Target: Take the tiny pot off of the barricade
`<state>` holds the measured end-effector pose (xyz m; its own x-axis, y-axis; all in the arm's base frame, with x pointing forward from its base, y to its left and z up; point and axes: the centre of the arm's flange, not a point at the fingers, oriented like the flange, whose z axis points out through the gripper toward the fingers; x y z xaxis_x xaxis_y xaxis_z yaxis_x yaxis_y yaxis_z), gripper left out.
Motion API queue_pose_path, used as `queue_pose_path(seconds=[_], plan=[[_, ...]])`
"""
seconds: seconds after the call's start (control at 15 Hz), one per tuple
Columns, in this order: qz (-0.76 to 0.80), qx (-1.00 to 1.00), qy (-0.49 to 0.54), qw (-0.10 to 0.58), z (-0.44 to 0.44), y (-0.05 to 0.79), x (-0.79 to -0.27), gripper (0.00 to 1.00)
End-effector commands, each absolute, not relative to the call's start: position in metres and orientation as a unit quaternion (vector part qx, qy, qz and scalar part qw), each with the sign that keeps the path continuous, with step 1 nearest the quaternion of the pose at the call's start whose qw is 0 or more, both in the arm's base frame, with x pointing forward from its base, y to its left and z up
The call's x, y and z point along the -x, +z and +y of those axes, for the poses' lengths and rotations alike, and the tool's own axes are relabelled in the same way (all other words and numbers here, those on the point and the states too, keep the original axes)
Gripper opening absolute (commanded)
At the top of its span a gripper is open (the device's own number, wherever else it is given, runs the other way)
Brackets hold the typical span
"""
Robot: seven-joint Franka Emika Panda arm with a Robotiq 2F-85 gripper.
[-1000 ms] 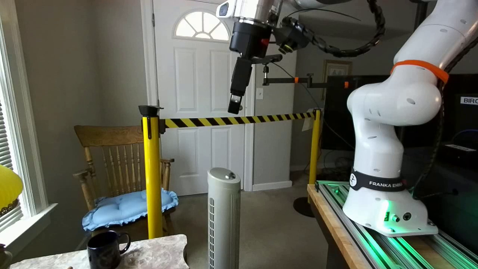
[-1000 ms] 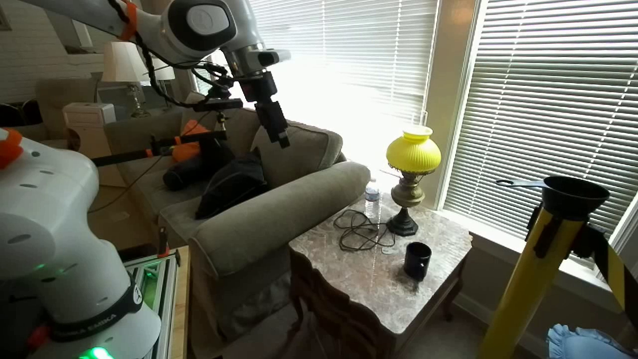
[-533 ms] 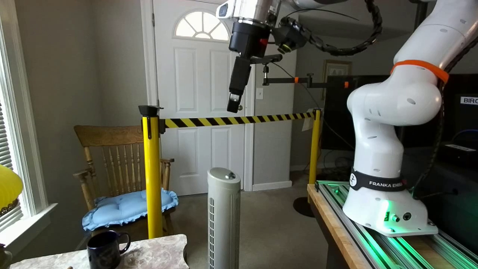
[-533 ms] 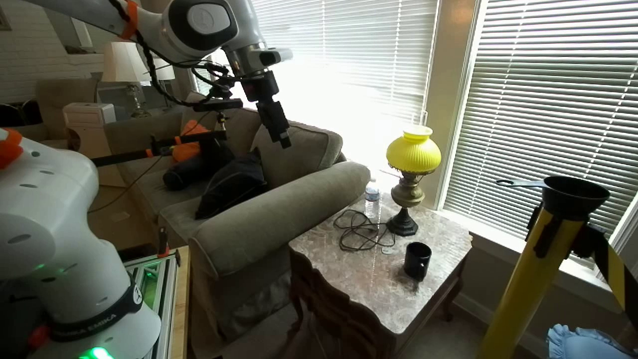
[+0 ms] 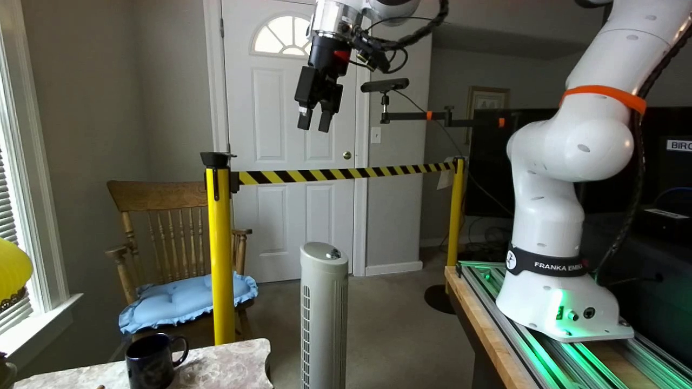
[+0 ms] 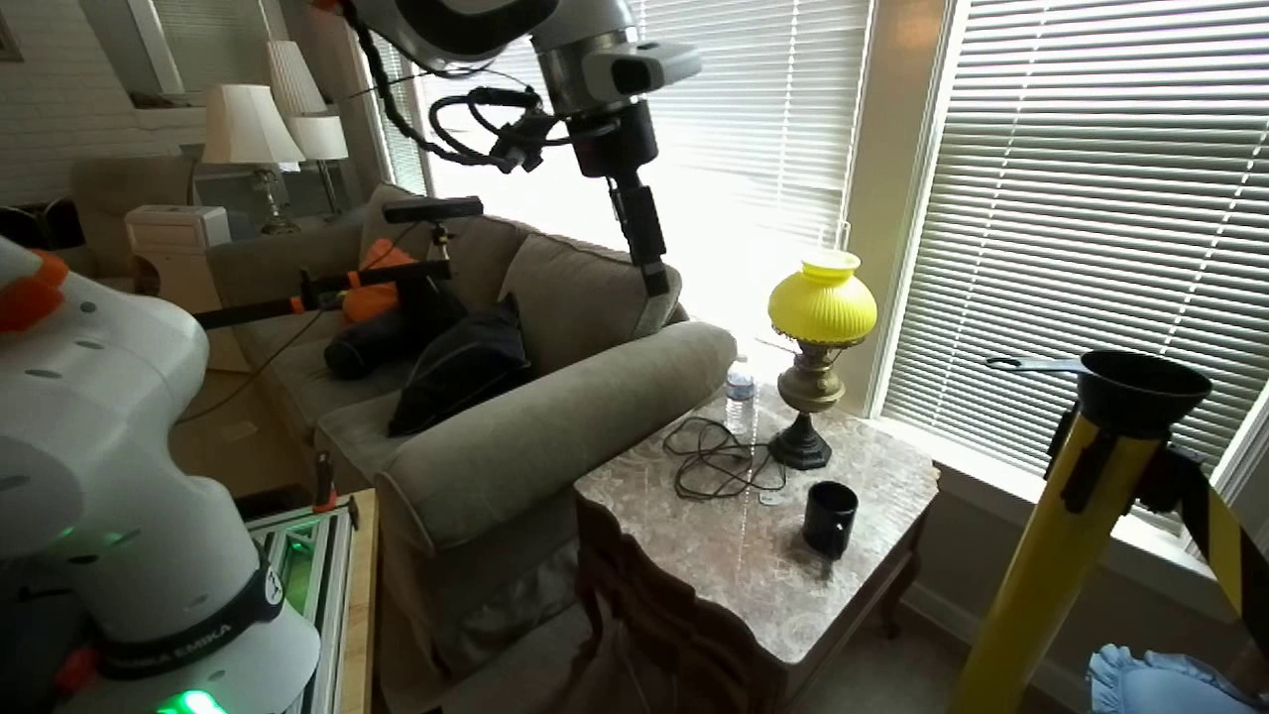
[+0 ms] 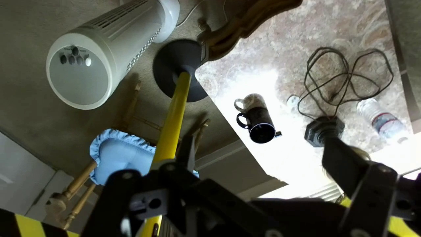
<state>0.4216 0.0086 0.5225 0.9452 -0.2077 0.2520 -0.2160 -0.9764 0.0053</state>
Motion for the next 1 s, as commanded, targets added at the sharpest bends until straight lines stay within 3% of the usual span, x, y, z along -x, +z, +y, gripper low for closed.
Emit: queue_pose_path(seconds=[0.0, 0.13, 0.2, 0.53, 0.93], plan=[[-0.129, -0.985, 0.104, -0.038, -0.015, 0.532, -0.481, 1.0], [-0.144, -0.983, 0.103, -0.043, -0.025, 0.529, -0.504, 1.0], [-0.136, -0.983, 0.119, -0.027, -0.022, 0.529, -0.468, 1.0], [-0.142, -0.983, 0.11, -0.031, -0.026, 0.521, -0.496, 1.0], [-0.21, -0.973, 0.097, -0.016, -0.075, 0.501, -0.567, 1.0]])
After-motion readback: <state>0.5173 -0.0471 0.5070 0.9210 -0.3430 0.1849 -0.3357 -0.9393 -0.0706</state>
